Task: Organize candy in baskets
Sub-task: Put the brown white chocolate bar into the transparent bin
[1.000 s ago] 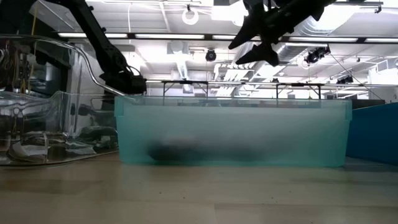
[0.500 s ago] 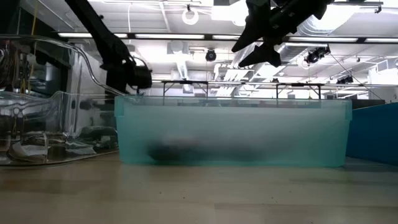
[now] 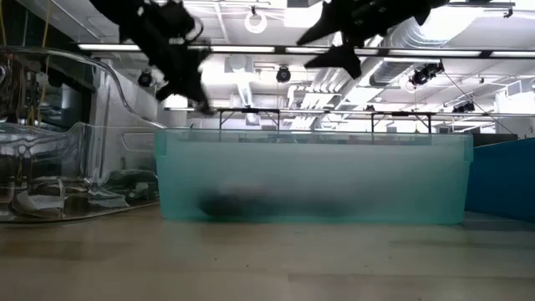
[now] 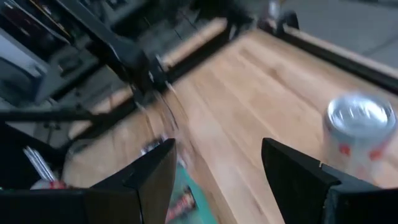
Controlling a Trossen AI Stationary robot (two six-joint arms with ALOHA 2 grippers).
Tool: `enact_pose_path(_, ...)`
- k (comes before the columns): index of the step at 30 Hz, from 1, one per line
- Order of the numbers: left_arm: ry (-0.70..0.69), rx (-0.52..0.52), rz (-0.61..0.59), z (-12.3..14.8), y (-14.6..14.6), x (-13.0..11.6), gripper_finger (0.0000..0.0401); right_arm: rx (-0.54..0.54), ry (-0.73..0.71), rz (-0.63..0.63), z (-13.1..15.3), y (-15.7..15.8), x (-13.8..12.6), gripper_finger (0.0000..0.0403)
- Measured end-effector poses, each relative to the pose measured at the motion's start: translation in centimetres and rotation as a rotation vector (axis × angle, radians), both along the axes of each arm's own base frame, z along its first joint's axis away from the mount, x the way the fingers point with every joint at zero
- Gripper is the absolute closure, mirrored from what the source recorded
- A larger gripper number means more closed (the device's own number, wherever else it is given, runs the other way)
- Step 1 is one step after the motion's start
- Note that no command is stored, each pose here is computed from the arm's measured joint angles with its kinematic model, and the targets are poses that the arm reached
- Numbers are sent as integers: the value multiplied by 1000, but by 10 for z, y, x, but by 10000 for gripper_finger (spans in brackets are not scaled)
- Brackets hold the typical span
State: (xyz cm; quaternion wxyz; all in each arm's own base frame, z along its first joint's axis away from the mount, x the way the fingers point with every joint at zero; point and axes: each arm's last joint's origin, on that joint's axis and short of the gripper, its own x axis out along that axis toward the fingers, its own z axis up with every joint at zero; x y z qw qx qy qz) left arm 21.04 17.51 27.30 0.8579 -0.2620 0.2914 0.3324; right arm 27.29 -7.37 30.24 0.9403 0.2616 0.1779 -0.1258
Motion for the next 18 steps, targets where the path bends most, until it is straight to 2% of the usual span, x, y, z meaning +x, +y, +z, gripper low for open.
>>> enact_pose_path(3,-133,10,-303,17,-30,13,401,-68,-82,17,8,-1,3,171)
enact_pose_path(6,-226,26,-505,29,-57,25,401,-140,-150,32,16,-1,5,171)
enact_pose_path(14,-302,87,-756,37,-109,48,401,-190,-235,35,24,-2,7,171)
enact_pose_path(18,-479,112,-831,54,-116,52,401,-199,-244,36,26,-2,7,171)
